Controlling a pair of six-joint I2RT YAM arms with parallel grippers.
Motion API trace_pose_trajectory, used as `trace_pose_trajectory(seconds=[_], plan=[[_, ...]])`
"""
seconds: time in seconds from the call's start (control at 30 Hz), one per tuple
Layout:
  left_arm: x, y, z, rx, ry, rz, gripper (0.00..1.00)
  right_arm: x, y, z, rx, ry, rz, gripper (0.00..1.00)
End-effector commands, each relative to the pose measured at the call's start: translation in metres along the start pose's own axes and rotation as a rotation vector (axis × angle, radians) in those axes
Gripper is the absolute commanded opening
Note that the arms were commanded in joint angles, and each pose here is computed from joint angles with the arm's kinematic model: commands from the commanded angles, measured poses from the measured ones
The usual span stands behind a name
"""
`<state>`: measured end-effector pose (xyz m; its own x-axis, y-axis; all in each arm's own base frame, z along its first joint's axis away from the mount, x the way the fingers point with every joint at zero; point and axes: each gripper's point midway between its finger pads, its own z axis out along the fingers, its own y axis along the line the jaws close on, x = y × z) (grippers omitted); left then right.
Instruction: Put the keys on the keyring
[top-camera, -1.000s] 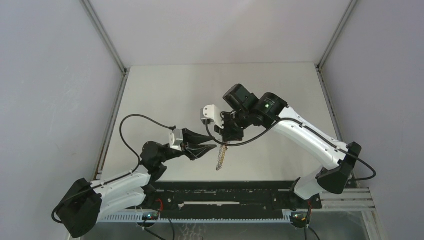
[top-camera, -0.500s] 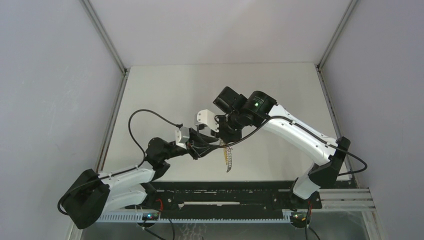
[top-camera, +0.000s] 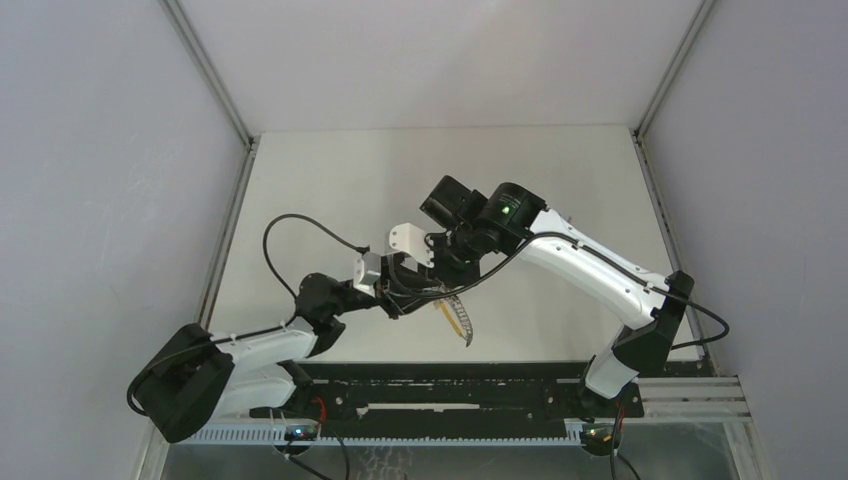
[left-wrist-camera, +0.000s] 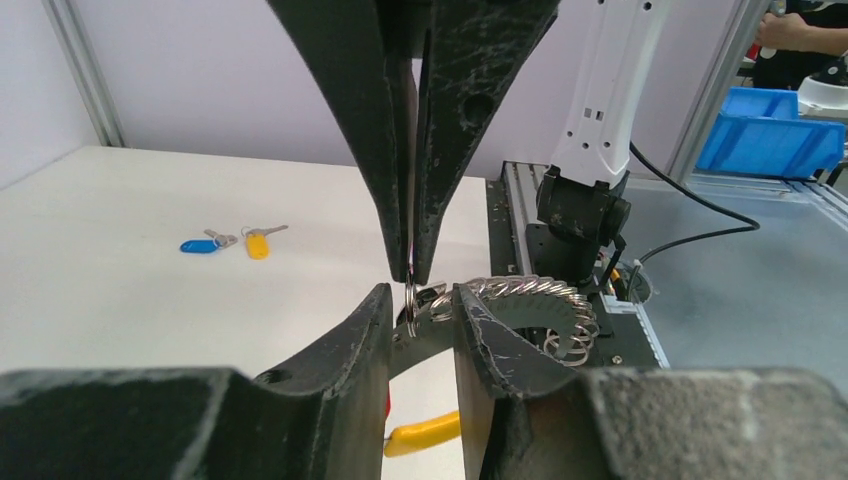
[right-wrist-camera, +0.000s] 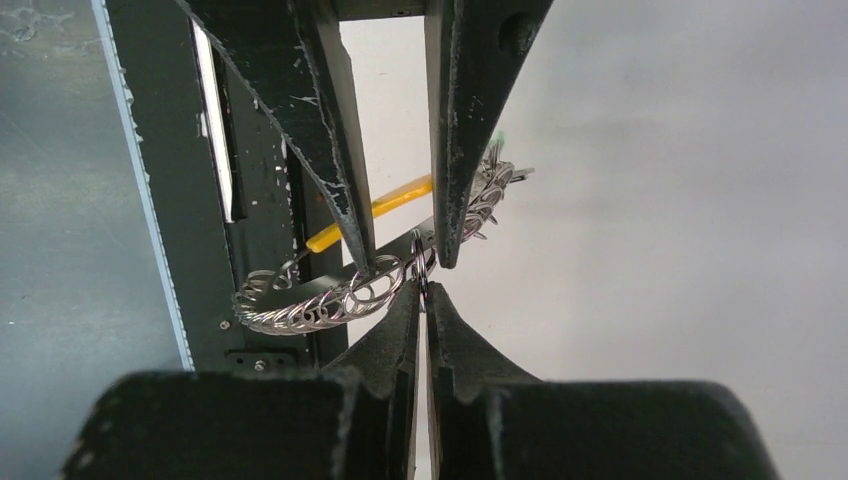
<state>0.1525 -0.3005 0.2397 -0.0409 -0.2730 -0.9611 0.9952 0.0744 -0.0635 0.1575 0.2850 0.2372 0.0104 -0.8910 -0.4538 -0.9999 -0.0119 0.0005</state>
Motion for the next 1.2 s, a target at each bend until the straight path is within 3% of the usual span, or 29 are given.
trace_pose_trajectory(seconds=[0.0, 0.33, 0.5, 0.73, 0.77, 0.93, 1.17], plan=[[-0.021, 0.002, 0.012, 0.029, -0.045, 0.037, 0.32, -0.018, 0.0, -0.015, 0.032, -0.07, -0.044, 0.0], [-0.016, 0.001, 0.015, 0.038, -0.017, 0.037, 0.16, -0.02, 0.002, -0.015, 0.032, -0.071, -0.052, 0.0], [-0.017, -0.001, 0.013, 0.045, -0.017, 0.042, 0.01, -0.018, 0.0, -0.015, 0.037, -0.064, -0.051, 0.0], [-0.023, -0.004, 0.011, 0.045, -0.039, 0.059, 0.01, -0.016, -0.002, -0.024, 0.07, -0.117, -0.049, 0.0], [-0.027, -0.005, 0.01, 0.039, -0.051, 0.065, 0.0, -0.013, -0.002, -0.023, 0.071, -0.126, -0.041, 0.03], [-0.037, -0.008, 0.007, 0.031, -0.098, 0.074, 0.0, -0.015, 0.001, -0.039, 0.061, -0.326, -0.021, 0.24], [-0.052, -0.016, 0.006, 0.056, -0.152, 0.094, 0.0, -0.021, 0.001, -0.068, 0.045, -0.698, 0.007, 0.33]])
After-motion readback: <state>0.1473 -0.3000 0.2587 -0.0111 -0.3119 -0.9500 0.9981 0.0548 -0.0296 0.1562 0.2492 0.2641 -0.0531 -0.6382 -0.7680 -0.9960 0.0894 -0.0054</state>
